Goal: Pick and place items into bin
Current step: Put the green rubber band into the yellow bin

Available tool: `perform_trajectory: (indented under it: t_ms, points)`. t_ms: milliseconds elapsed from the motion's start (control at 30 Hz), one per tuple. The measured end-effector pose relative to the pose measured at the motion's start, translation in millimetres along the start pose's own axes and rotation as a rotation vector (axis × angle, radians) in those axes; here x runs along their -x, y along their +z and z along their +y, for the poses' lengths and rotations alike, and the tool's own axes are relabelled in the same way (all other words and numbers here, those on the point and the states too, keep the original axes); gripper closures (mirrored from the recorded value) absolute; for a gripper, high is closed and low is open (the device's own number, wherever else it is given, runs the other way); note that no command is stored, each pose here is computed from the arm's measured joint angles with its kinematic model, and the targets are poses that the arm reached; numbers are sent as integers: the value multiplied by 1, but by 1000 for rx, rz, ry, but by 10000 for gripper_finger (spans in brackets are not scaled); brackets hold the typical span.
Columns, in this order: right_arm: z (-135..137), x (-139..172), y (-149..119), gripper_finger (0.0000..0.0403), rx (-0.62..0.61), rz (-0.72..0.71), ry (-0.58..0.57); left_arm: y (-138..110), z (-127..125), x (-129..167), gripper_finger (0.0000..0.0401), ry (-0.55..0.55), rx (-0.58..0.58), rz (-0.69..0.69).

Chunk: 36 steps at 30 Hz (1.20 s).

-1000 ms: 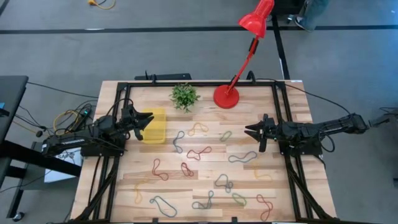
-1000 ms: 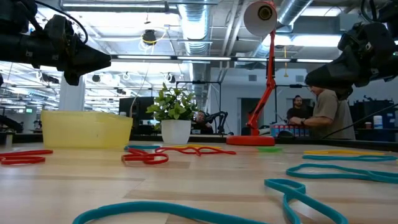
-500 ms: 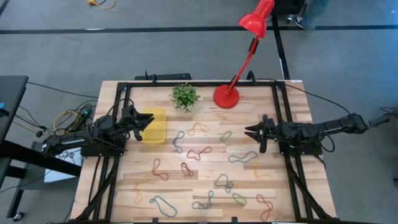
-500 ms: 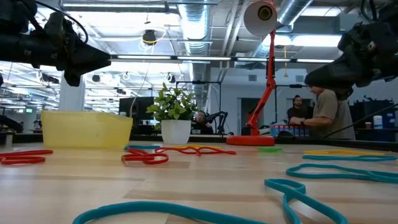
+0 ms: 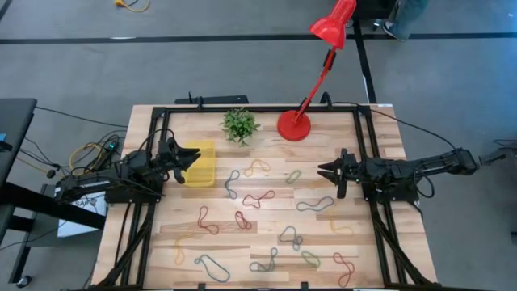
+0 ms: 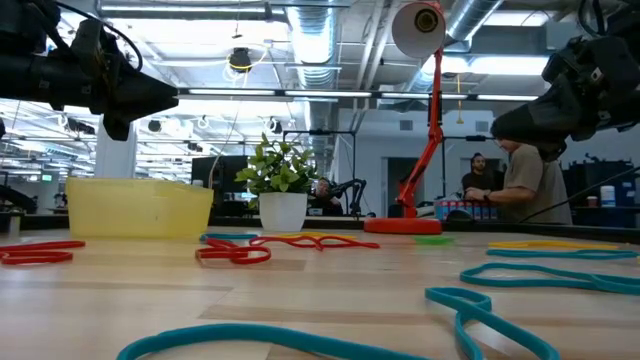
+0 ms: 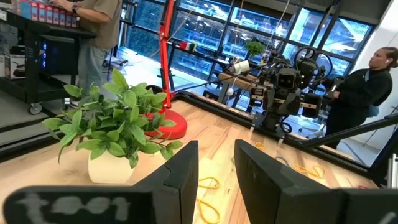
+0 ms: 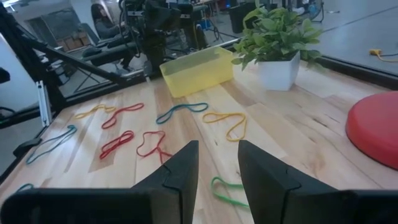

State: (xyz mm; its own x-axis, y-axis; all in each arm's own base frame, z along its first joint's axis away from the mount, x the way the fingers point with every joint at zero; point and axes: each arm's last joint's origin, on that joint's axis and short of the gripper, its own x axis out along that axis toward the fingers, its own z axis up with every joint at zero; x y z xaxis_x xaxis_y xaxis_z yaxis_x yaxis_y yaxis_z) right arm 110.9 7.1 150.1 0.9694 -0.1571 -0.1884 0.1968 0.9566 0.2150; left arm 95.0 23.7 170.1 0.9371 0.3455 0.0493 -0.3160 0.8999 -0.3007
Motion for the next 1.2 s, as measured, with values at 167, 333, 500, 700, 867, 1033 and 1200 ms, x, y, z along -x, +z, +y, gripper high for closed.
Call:
perform_trajectory:
  t_ms: [167,333,500,700,867,1033,1200]
  points:
    - [0,0,0,295,1,0,-1,0,0,0,308,0,9,0]
    - [0,0,0,295,28,0,-2,0,0,0,308,1,8,0]
    - [0,0,0,295,44,0,-2,0,0,0,308,1,10,-1]
    - [0,0,0,295,44,-1,-2,0,0,0,308,11,2,-5]
    - [0,0,1,295,60,-6,-5,0,0,0,308,12,9,-4]
    - [-1,0,1,295,74,-23,-53,0,0,0,308,-12,19,-1]
    - [-2,0,2,295,72,-39,-92,4,-2,0,308,-24,67,-38]
